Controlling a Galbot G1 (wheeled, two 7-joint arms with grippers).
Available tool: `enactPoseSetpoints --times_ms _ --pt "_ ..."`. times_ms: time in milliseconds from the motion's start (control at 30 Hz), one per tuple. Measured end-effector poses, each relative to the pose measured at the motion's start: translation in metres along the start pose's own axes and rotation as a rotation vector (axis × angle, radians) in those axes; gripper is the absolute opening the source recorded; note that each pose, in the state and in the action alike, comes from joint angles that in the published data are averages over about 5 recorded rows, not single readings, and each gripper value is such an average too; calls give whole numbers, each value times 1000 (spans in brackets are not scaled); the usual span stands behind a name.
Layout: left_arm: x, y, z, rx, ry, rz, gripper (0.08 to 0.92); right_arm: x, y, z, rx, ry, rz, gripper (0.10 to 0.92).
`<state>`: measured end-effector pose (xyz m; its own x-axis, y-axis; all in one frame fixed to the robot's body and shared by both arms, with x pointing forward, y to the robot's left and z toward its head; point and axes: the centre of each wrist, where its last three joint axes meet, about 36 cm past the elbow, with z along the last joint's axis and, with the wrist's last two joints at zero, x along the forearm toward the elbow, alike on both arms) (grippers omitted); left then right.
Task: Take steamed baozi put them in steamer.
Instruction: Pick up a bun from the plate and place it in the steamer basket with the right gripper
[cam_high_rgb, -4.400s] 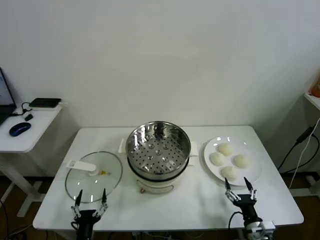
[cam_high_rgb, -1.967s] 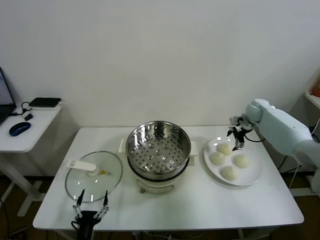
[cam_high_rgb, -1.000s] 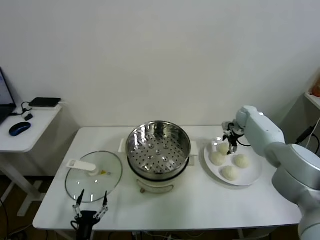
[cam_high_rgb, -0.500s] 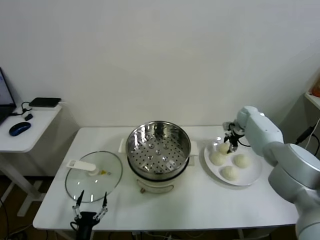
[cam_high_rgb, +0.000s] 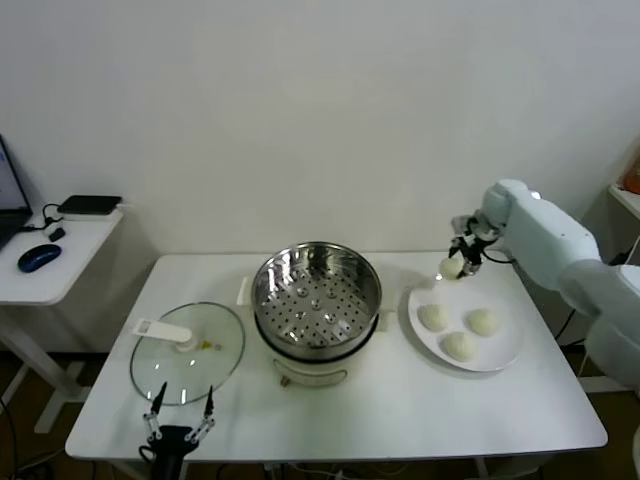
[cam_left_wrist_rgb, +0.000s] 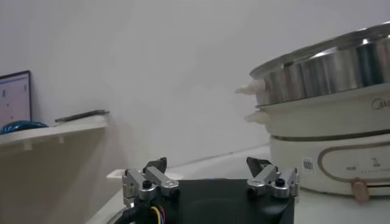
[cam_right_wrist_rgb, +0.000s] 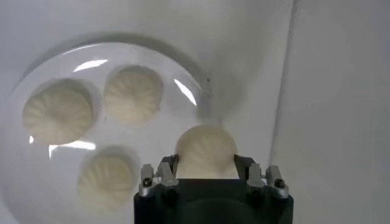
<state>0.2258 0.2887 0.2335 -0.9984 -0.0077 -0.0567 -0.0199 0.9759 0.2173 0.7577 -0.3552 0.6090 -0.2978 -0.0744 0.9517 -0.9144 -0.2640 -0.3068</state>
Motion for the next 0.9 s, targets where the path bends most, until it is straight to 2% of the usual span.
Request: enactPoseSetpoints --times_ms 267,467,667,900 --pt "-2 -1 -2 -3 -10 -1 823 74 -22 -76 288 -69 58 642" --pt "-2 -4 -3 -4 -15 0 823 106 -32 -136 523 -129 99 645" --pt "-3 -5 -6 -3 -21 -6 823 110 -44 -197 740 -186 122 645" --pt "-3 -1 -6 -8 -19 -18 823 82 -57 -252 914 -240 103 643"
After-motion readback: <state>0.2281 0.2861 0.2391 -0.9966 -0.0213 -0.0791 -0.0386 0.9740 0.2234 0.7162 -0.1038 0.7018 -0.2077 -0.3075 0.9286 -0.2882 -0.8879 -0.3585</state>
